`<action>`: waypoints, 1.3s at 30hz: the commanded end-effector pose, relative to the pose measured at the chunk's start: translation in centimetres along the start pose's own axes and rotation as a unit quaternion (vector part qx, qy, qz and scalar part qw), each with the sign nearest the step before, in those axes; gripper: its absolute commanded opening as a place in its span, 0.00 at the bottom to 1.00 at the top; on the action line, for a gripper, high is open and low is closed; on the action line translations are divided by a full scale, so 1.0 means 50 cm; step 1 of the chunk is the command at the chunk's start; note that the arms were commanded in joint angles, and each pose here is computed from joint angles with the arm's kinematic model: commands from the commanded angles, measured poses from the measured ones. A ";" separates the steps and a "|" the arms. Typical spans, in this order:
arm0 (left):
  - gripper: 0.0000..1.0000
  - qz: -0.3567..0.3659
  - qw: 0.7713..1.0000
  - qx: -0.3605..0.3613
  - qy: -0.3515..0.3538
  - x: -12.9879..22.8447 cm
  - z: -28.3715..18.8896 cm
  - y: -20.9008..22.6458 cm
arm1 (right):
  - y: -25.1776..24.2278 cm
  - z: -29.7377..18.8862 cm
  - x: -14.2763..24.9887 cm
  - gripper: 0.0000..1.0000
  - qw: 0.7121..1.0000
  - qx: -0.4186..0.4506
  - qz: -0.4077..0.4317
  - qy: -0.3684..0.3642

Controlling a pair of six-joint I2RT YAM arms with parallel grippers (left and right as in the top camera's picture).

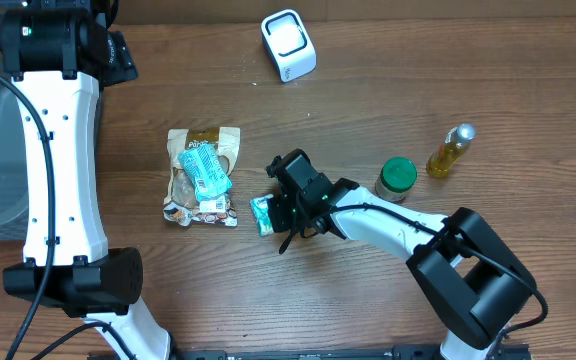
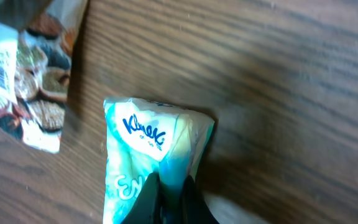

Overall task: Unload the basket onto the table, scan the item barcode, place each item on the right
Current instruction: 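Lift the Kleenex pack and carry it up toward the white scanner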

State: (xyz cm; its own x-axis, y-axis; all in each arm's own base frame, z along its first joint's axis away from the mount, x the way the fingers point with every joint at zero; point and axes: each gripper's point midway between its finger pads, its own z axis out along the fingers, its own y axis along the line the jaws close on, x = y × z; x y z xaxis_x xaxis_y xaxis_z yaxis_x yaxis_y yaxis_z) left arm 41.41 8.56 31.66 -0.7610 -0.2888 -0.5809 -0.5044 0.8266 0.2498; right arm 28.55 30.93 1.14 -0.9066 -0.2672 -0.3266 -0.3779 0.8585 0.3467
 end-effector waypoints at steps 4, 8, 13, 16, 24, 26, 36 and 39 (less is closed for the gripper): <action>1.00 0.003 1.000 0.006 -0.011 -0.009 -0.013 0.002 | 0.020 -0.073 -0.036 0.04 0.999 0.000 -0.012 -0.035; 1.00 0.003 1.000 0.006 -0.011 -0.009 -0.013 0.002 | 0.024 -0.118 -0.056 0.04 0.997 0.009 -0.027 -0.065; 1.00 0.003 1.000 0.006 -0.011 -0.009 -0.013 0.002 | 0.008 -0.194 -0.103 0.04 0.988 0.065 -0.068 -0.125; 1.00 0.003 1.000 0.006 -0.011 -0.009 -0.013 0.002 | -0.005 -0.248 -0.136 0.04 0.975 0.114 -0.109 -0.155; 0.99 0.003 1.000 0.006 -0.011 -0.009 -0.013 0.002 | -0.017 -0.378 -0.231 0.04 0.926 0.226 -0.210 -0.219; 1.00 0.003 1.000 0.006 -0.011 -0.009 -0.013 0.002 | -0.009 -0.388 -0.241 0.04 0.921 0.226 -0.221 -0.227; 0.99 0.003 1.000 0.006 -0.011 -0.009 -0.013 0.002 | 0.045 -0.447 -0.337 0.04 0.858 0.241 -0.319 -0.322; 1.00 0.003 1.000 0.006 -0.011 -0.009 -0.013 0.002 | 0.060 -0.465 -0.363 0.04 0.835 0.249 -0.346 -0.348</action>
State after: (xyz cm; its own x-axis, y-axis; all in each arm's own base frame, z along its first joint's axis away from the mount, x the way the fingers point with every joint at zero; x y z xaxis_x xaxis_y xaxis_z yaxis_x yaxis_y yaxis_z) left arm 41.42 8.56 31.67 -0.7608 -0.2888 -0.5812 -0.5045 0.8266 0.2496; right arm 39.02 28.27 25.79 -0.2150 -0.5470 -0.8091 -0.5011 0.7729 -0.3894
